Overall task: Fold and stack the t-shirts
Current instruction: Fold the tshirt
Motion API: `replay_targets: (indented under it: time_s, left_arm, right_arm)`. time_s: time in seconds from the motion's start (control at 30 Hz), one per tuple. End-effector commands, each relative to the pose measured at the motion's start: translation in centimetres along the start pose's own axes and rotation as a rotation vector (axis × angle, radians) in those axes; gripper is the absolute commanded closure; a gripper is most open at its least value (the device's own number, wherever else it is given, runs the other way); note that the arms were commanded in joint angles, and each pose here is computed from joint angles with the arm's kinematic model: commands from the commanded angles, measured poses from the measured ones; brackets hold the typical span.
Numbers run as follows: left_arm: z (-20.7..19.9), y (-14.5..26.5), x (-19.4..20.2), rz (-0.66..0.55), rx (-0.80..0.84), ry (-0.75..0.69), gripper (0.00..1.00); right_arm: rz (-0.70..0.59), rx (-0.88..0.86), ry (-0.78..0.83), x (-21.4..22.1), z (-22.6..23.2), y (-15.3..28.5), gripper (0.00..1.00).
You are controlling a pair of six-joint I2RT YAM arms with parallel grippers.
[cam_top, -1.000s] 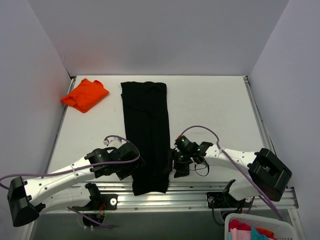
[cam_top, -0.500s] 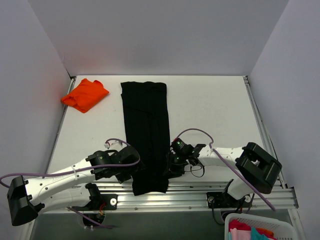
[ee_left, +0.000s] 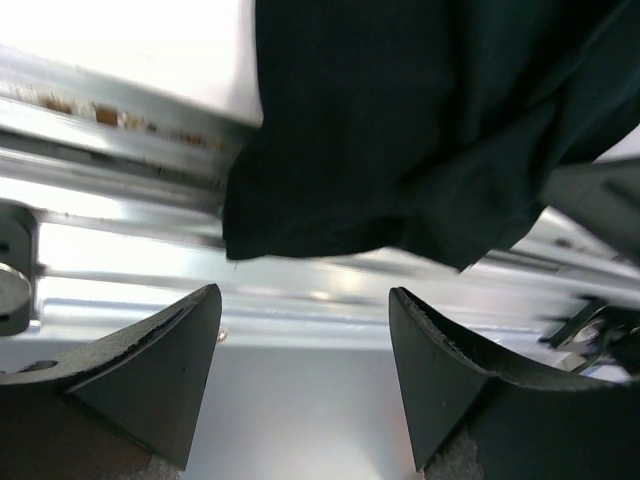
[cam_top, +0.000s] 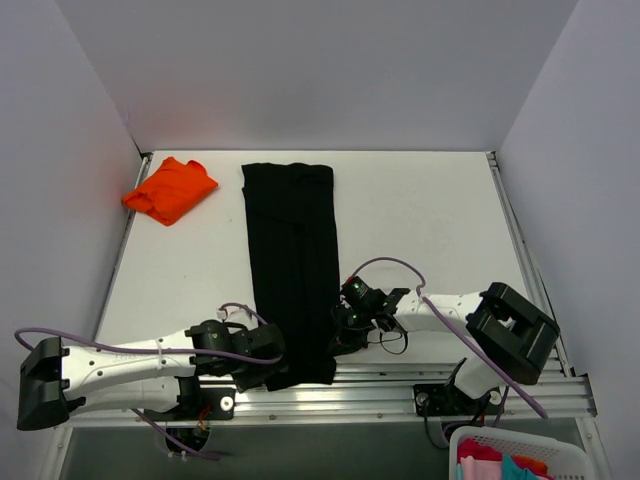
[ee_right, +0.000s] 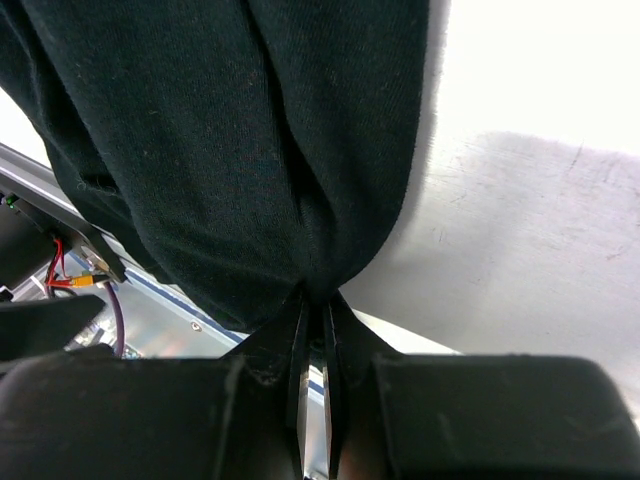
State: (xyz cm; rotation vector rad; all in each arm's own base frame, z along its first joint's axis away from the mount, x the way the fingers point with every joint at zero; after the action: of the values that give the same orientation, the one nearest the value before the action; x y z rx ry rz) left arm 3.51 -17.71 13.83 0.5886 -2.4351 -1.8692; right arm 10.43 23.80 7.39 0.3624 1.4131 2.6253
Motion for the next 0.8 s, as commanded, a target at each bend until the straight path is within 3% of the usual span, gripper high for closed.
replay_targets:
  time_s: [0.0,0.17,0.37,0.6,0.77]
  left_arm:
    - [0.6,-0.4,1.0,0.012,-0.063,0.053,0.23]
    - [0.3,-2.4,2.2,0.016,-0.130,-0.003,0.24]
    - [0.6,-3.8,1.7,-0.066,-0.202,-0.039,0.26]
    - [1.3,-5.8,1.5,-0.131,-0.128,-0.015,0.27]
    - [1.3,-7.0,1.8,-0.124,-0.103,0.003,0.40]
  right_arm:
    - [-0.039,0.074,0.007,-0.2,-1.2,-0.1,1.00]
    - [-0.030,0.108,0.002,-0.2,-1.6,0.0,1.00]
    - [-0.034,0.114,-0.002,-0.2,-1.8,0.3,1.00]
    - [-0.037,0.127,-0.005,0.0,-2.5,0.9,1.00]
    - [-0.042,0.138,-0.012,0.0,-3.2,1.5,1.00]
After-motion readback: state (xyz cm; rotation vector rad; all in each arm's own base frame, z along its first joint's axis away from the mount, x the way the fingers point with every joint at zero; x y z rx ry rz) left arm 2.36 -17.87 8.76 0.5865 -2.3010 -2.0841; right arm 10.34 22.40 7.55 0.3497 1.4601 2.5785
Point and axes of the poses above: each gripper's point midway between its finger pads, its own y axis back along the fingers, its own z axis along the line the jaws close on, x = y × z, the point moved 8 cm from there along y, back along the fingers, and after that the axes turned 11 degrees about -y, right-handed, at the moved point
